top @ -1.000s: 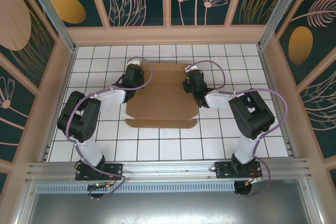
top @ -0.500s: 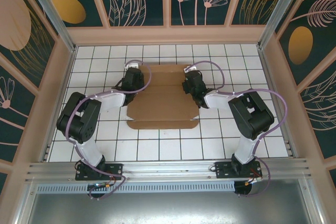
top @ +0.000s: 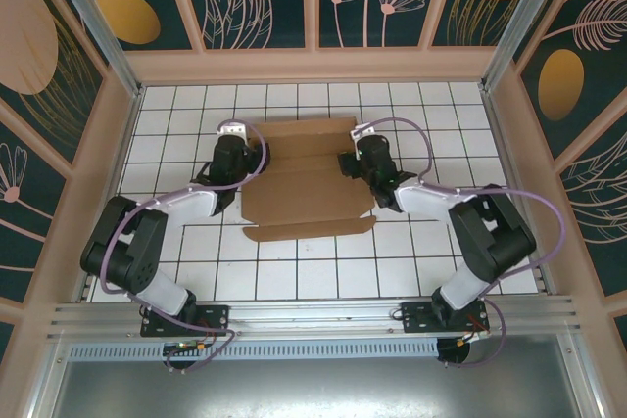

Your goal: Fold the paper box

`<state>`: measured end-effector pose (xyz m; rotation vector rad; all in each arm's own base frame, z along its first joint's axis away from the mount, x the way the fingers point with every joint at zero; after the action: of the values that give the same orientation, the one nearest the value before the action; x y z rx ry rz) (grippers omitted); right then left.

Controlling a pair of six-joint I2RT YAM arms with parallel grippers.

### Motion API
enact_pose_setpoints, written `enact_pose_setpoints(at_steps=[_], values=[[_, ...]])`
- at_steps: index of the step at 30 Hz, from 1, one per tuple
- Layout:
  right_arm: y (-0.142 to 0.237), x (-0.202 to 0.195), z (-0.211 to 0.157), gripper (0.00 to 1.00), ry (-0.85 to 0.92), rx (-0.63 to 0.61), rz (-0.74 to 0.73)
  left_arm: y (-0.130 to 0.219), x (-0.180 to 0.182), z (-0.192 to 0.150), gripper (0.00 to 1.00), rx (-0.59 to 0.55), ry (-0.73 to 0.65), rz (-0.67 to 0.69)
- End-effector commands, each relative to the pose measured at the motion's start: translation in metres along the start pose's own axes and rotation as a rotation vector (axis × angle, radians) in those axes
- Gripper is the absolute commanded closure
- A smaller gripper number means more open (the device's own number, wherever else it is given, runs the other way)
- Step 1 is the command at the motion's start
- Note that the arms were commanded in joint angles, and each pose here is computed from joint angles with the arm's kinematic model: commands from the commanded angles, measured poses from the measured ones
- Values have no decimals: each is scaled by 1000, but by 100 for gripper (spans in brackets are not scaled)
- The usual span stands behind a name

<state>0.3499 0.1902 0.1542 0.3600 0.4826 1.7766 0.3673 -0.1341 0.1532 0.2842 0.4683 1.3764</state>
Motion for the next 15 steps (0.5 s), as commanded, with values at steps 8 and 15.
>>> enact_pose_setpoints(at_steps=[8, 15], values=[[62, -2, 32, 27, -79, -154, 99, 56, -3, 7, 31, -97, 97, -127], [70, -17, 73, 26, -206, -204, 159, 93, -5, 58, 27, -257, 197, -196]])
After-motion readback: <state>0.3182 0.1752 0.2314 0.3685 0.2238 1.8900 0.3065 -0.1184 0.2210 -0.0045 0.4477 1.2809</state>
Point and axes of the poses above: each hand's point on the last joint's axis, 136 mm out from that joint toward the fingers, its own y axis back along the fingers, its own x axis along the line the jaws close on, z = x × y, the point moved 6 cm from there along y, back along the fingers, and after that the axes turned 5 degrees about -y, right-handed, at the moved point
